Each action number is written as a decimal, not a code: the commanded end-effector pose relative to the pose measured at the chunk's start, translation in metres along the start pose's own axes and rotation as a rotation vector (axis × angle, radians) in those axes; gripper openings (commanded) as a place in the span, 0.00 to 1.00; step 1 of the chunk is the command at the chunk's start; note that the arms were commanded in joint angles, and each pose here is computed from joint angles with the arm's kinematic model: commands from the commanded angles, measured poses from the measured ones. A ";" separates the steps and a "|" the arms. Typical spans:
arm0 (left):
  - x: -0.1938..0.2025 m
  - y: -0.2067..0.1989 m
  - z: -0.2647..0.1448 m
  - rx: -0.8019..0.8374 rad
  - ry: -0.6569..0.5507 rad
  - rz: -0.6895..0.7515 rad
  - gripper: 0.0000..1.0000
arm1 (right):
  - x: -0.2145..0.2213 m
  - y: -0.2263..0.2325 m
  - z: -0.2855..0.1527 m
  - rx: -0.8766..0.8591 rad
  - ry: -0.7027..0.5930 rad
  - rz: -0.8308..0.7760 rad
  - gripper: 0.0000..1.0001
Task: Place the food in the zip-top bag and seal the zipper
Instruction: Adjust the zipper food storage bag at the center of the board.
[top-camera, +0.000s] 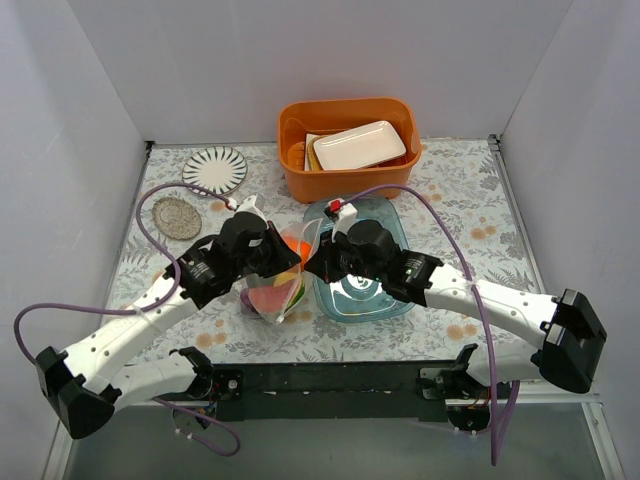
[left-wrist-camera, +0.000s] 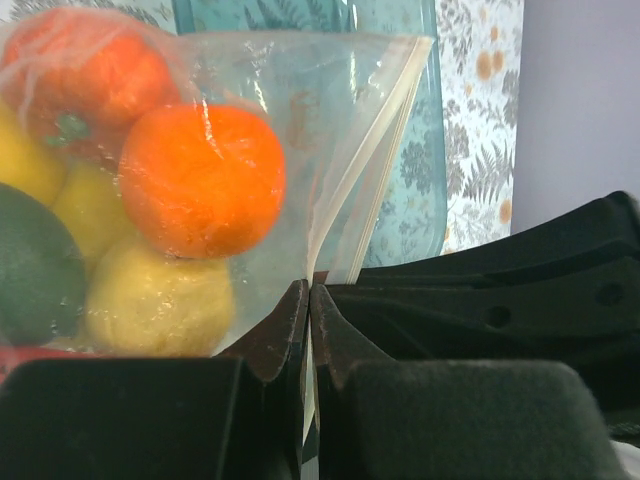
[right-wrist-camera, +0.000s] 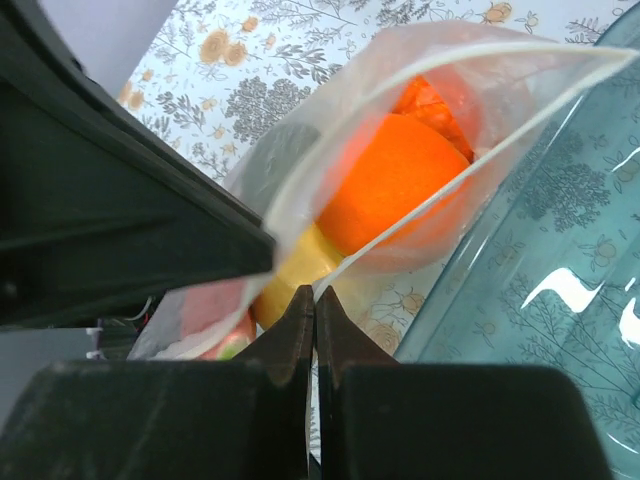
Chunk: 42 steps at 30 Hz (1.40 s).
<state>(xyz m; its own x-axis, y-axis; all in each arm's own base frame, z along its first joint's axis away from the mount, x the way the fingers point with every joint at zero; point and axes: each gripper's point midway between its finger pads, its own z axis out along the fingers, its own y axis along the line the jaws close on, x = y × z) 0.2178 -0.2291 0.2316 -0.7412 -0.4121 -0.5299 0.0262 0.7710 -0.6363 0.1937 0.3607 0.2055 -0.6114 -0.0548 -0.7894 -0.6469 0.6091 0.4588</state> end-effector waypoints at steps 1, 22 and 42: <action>0.015 -0.013 0.006 0.069 0.093 0.045 0.00 | -0.042 0.028 0.000 -0.091 -0.127 0.032 0.01; -0.122 0.031 -0.132 -0.353 -0.467 -0.018 0.00 | -0.136 0.117 -0.005 -0.346 -0.174 -0.085 0.01; -0.130 0.009 -0.139 -0.293 -0.451 0.024 0.00 | -0.090 0.093 0.061 -0.295 0.139 0.074 0.01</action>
<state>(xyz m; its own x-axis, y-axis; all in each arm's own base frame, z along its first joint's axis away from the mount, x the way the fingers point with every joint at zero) 0.2187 -0.1231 0.3255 -0.5191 -0.4679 -0.7153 -0.2086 0.8809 -0.4249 0.2270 0.4706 0.2423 -0.7432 -0.2094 -0.6354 -0.6467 0.4684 0.6020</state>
